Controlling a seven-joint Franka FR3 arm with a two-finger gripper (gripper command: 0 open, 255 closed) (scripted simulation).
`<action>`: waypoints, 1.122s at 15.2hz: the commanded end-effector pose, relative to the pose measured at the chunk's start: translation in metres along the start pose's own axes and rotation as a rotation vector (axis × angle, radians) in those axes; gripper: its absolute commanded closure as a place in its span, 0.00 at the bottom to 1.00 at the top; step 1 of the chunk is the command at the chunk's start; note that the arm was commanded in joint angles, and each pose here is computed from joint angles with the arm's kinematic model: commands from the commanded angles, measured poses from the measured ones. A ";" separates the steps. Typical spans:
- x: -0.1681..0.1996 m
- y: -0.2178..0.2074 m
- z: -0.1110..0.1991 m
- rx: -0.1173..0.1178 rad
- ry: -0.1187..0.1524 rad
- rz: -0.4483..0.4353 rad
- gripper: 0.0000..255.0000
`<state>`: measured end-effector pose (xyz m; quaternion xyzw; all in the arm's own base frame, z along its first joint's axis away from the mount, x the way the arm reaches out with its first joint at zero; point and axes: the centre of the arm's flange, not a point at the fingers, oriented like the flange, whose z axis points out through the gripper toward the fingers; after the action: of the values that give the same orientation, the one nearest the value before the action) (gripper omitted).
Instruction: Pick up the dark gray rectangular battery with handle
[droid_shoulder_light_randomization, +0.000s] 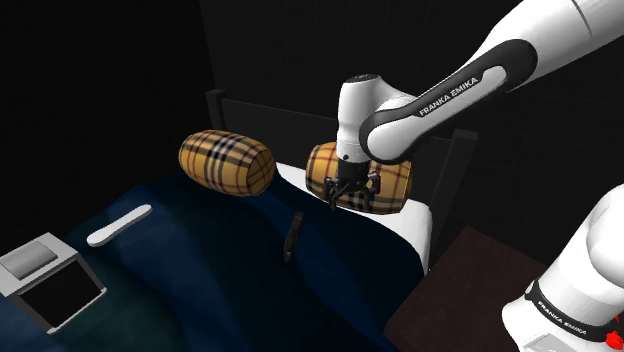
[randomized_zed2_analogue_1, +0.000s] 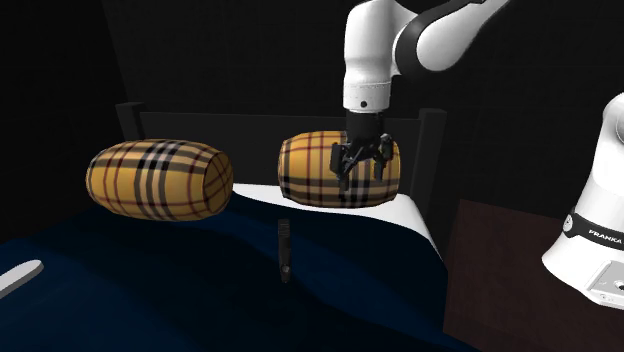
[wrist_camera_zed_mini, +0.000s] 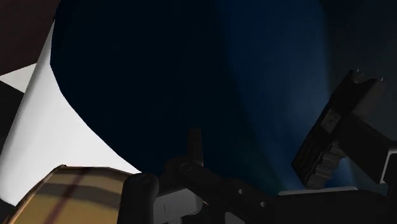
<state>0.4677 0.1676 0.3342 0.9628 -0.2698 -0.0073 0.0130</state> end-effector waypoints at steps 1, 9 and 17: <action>0.008 -0.018 0.012 0.004 0.006 0.045 0.00; 0.051 -0.086 0.076 0.014 0.029 0.212 0.00; 0.105 -0.146 0.137 0.025 0.052 0.376 0.00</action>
<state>0.6233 0.2311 0.1996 0.9000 -0.4353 0.0215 0.0091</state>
